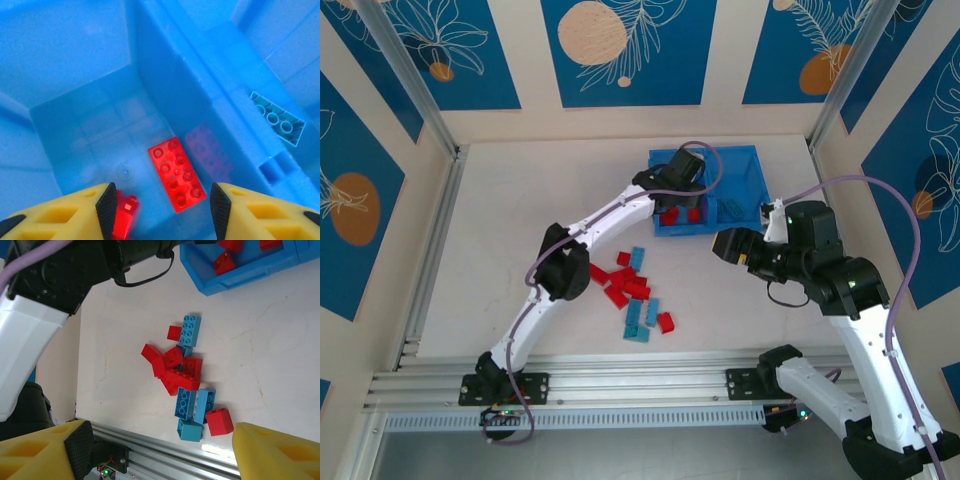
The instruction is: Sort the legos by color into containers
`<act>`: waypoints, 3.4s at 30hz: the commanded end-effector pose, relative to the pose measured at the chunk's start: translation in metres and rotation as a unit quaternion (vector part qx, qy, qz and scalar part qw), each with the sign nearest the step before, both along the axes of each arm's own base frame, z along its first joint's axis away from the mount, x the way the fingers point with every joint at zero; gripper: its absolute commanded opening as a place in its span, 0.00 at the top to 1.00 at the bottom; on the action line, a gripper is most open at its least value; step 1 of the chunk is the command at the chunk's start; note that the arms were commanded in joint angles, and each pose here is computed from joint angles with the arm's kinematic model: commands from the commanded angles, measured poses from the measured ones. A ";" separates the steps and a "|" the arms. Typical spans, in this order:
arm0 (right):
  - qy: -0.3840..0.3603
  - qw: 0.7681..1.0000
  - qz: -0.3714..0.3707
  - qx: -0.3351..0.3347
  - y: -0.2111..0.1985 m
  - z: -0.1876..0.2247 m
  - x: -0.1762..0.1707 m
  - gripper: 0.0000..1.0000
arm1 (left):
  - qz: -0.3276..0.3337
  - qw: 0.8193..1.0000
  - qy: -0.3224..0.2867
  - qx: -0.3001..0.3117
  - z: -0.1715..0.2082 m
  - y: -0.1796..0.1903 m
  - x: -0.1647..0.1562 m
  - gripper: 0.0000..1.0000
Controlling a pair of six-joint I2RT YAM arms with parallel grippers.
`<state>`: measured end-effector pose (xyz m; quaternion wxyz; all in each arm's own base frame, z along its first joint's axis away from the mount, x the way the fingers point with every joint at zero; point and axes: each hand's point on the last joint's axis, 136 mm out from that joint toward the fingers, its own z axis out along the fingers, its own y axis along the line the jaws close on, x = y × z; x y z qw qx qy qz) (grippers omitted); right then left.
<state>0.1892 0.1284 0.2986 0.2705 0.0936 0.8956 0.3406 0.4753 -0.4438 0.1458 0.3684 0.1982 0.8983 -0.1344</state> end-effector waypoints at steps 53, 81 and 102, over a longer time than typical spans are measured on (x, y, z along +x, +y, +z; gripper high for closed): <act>-0.026 0.866 0.370 -0.335 0.155 -0.180 0.040 0.77 | -0.458 0.825 -0.321 0.081 0.112 0.218 -0.328 0.00; 0.034 0.947 0.011 -0.319 0.059 -0.164 0.263 0.57 | -0.240 0.938 -0.247 -0.032 0.140 0.233 -0.290 0.00; 0.018 0.992 0.119 -0.029 0.056 -0.019 0.034 0.29 | -0.036 0.995 0.077 0.055 0.028 0.172 -0.157 0.13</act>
